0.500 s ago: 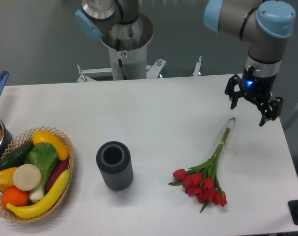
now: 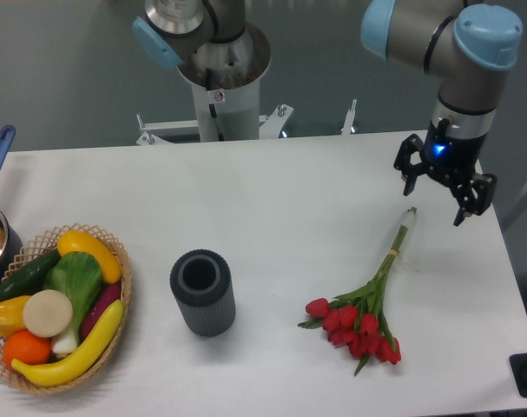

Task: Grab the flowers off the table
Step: 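Move the open gripper down toward the green stems of the red tulips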

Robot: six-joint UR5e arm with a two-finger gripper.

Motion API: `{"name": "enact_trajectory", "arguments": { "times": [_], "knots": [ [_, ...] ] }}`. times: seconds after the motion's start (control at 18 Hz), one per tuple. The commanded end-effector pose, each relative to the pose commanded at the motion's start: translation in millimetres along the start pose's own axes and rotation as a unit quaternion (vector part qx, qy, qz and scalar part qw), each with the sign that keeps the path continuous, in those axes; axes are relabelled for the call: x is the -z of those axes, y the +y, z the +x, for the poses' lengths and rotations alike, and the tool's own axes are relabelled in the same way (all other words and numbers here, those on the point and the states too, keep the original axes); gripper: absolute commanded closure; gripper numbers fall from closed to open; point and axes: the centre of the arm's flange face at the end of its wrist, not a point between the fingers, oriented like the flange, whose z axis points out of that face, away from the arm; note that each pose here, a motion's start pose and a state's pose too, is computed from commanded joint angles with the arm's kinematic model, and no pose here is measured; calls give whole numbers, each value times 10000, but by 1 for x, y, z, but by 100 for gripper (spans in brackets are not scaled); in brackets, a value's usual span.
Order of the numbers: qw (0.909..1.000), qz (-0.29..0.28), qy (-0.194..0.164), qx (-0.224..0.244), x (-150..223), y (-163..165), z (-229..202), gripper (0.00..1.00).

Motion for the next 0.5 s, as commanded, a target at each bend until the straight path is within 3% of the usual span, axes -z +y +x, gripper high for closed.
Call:
{"name": "enact_trajectory", "arguments": {
  "times": [0.22, 0.5],
  "knots": [
    [9991, 100, -33, 406, 1, 4, -2, 0],
    [9987, 82, 173, 474, -31, 0, 6, 0]
  ]
}}
